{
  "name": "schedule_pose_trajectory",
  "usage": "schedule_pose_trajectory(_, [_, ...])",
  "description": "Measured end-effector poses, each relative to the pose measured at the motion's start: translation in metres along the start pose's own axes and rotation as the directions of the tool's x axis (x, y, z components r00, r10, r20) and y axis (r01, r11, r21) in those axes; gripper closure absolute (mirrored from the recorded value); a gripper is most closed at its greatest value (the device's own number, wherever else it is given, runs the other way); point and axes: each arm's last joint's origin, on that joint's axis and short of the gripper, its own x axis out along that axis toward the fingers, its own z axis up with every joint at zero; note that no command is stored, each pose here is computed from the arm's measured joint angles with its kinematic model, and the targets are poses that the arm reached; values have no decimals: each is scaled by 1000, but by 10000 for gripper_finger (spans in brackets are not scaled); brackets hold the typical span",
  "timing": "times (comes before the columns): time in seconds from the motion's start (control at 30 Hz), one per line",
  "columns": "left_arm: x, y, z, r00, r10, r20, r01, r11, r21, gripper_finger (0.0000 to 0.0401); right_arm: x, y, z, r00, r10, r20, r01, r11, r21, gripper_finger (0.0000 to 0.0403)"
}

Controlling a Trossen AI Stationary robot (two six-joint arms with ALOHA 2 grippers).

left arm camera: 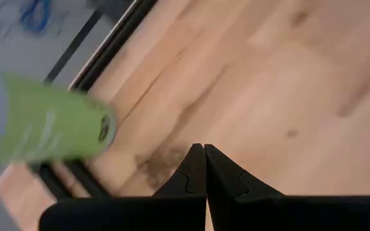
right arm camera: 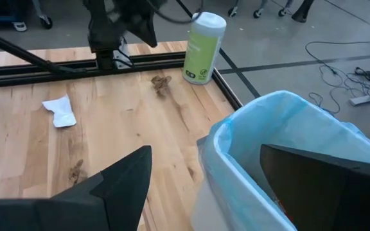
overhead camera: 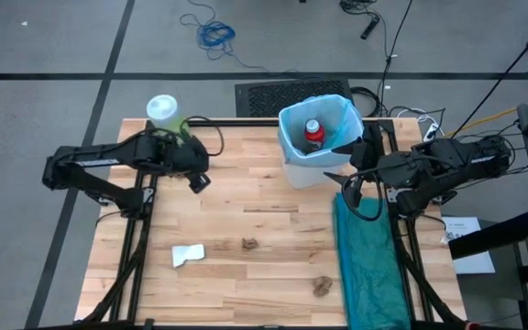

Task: Place trash/remove bag and relplace
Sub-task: Put the top brown paper trash into the trash bin

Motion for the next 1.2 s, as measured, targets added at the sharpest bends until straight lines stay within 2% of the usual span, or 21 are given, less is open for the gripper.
schedule_pose_trajectory(0.07, [16, 4, -7, 998, 39, -47, -41, 998, -43, 401, 0, 0, 0, 1000, 0, 0, 0, 1000, 0, 119])
schedule_pose_trajectory(0.3, [69, 13, -24, 969, 140, -204, -149, 989, -27, 401, 4, 3, 0, 1000, -3, -10, 3, 1000, -8, 119])
schedule_pose_trajectory(0.5, [93, 24, -27, 972, 114, -208, -127, 991, -51, 397, 14, 11, -1, 999, -11, -36, 10, 1000, -26, 119])
schedule_pose_trajectory(0.73, [107, 44, -25, 968, 70, -239, -109, 982, -152, 329, 27, 20, -3, 997, -22, -67, 19, 999, -43, 119])
schedule_pose_trajectory(0.93, [130, 55, -37, 962, 31, -272, -88, 976, -201, 266, 33, 25, -4, 996, -30, -82, 25, 998, -60, 119])
schedule_pose_trajectory(1.1, [147, 64, -51, 948, 44, -315, -123, 964, -236, 247, 34, 26, -3, 997, -27, -72, 23, 998, -64, 119])
schedule_pose_trajectory(1.2, [156, 68, -60, 941, 8, -339, -96, 965, -243, 246, 34, 26, -2, 998, -25, -64, 20, 997, -71, 119])
